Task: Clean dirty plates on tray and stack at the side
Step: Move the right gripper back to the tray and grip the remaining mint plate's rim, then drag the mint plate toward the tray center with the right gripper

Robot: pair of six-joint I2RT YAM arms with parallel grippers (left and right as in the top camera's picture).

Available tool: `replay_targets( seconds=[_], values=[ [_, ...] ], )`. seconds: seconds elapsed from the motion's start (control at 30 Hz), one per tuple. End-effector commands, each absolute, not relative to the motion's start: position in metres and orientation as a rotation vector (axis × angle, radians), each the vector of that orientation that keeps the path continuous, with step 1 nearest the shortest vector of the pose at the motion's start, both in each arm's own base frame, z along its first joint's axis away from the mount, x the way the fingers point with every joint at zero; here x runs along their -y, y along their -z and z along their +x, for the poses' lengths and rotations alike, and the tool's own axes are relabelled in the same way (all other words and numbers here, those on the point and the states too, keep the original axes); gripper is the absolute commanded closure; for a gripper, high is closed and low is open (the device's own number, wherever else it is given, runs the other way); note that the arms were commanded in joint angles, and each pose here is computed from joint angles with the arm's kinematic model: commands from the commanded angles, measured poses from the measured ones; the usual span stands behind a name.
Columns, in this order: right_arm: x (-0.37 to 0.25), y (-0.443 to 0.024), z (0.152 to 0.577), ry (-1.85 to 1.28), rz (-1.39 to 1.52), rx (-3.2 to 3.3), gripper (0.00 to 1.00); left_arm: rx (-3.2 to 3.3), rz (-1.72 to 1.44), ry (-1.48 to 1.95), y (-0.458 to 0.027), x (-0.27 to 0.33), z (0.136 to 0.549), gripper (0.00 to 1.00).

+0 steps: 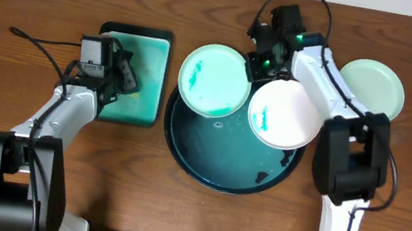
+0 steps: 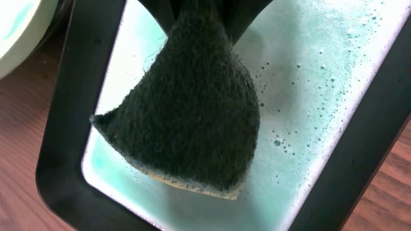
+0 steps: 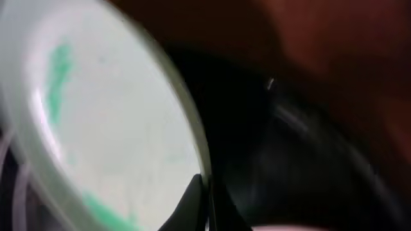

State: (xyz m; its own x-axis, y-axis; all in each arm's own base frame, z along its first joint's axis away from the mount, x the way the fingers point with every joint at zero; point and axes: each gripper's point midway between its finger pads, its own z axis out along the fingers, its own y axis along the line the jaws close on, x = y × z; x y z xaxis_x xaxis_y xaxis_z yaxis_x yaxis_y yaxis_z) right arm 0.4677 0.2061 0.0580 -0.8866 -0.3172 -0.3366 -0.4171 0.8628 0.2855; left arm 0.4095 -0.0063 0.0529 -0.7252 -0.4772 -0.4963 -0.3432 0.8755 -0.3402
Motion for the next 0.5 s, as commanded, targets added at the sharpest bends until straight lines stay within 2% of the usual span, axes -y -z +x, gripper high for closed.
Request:
replay_targets(
  seconds=[0.0, 0.17, 0.23, 0.3, 0.4, 0.47],
  values=[
    [-0.216, -0.108, 0.450, -0.612, -0.535, -2.740, 0.99, -2.455, -0.571, 0.298, -0.053, 0.007, 0.410, 0.78],
    [-0.204, -0.089, 0.420, -0.574, -0.539, -2.894, 0.99, -2.455, -0.561, 0.295, -0.053, 0.007, 0.410, 0.70],
    [-0.202, -0.083, 0.414, -0.574, -0.538, -2.924, 0.99, -2.455, -0.561, 0.294, -0.053, 0.007, 0.410, 0.63],
    [-0.202, -0.078, 0.410, -0.573, -0.539, -2.939, 0.99, -2.453, -0.561, 0.295, -0.053, 0.007, 0.411, 0.62],
    [-0.201, -0.067, 0.401, -0.573, -0.542, -2.971, 0.99, -2.449, -0.559, 0.295, -0.054, 0.007, 0.412, 0.48],
    [-0.203, -0.058, 0.394, -0.586, -0.553, -2.987, 0.99, -2.452, -0.545, 0.291, -0.054, 0.007, 0.412, 0.47]
  ],
)
